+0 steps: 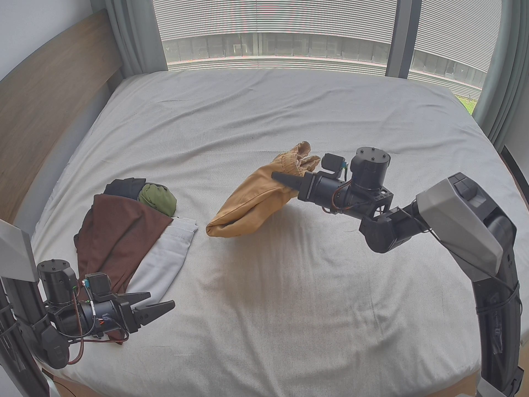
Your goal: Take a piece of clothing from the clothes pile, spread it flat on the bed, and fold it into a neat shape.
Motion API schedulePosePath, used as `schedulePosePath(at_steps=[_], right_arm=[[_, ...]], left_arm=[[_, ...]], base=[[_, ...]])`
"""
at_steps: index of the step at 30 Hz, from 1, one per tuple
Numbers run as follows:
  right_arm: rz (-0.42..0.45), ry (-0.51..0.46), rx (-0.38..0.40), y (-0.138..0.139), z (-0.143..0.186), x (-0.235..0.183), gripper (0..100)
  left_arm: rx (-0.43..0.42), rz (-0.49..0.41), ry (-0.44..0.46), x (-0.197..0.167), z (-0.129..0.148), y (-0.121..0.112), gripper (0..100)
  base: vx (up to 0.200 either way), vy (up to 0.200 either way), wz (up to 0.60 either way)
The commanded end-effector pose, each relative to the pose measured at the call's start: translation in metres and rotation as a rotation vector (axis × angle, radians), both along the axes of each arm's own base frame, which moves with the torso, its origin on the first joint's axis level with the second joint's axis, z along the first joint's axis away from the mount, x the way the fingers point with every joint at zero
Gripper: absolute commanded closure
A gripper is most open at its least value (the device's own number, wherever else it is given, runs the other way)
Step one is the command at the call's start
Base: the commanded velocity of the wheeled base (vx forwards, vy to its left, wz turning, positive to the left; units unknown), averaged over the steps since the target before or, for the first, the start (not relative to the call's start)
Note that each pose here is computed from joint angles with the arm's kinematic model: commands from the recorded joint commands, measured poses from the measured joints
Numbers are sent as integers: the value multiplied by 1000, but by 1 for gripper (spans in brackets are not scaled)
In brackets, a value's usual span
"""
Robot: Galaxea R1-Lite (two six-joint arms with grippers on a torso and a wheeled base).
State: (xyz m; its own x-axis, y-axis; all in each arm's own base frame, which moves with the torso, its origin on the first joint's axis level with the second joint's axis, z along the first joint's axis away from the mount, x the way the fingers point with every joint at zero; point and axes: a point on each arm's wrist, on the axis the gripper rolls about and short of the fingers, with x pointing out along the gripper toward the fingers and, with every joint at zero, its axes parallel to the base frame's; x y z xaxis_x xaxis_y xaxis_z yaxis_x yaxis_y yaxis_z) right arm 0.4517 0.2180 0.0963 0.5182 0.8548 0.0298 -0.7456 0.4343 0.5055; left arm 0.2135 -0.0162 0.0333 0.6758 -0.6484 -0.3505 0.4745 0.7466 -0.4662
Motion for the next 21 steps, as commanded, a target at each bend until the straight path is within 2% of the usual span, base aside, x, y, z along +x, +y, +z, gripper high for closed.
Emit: schedulePosePath(at_steps=[1, 5, 10, 21], right_arm=[[-16, 66, -61, -5, -55, 10, 100], [-57, 114, -107, -30, -76, 9, 100], [-90, 121, -116, -50, -90, 2, 100], [-91, 162, -128, -56, -127, -19, 100]], left_arm=[[1, 1, 32, -4, -4, 0, 0], [1, 1, 31, -4, -4, 0, 0], [1, -4, 31, -4, -4, -1, 0], [1, -1, 31, -4, -4, 0, 0]], base=[[0, 0, 0], [0, 0, 0], [0, 0, 0], [0, 0, 0]])
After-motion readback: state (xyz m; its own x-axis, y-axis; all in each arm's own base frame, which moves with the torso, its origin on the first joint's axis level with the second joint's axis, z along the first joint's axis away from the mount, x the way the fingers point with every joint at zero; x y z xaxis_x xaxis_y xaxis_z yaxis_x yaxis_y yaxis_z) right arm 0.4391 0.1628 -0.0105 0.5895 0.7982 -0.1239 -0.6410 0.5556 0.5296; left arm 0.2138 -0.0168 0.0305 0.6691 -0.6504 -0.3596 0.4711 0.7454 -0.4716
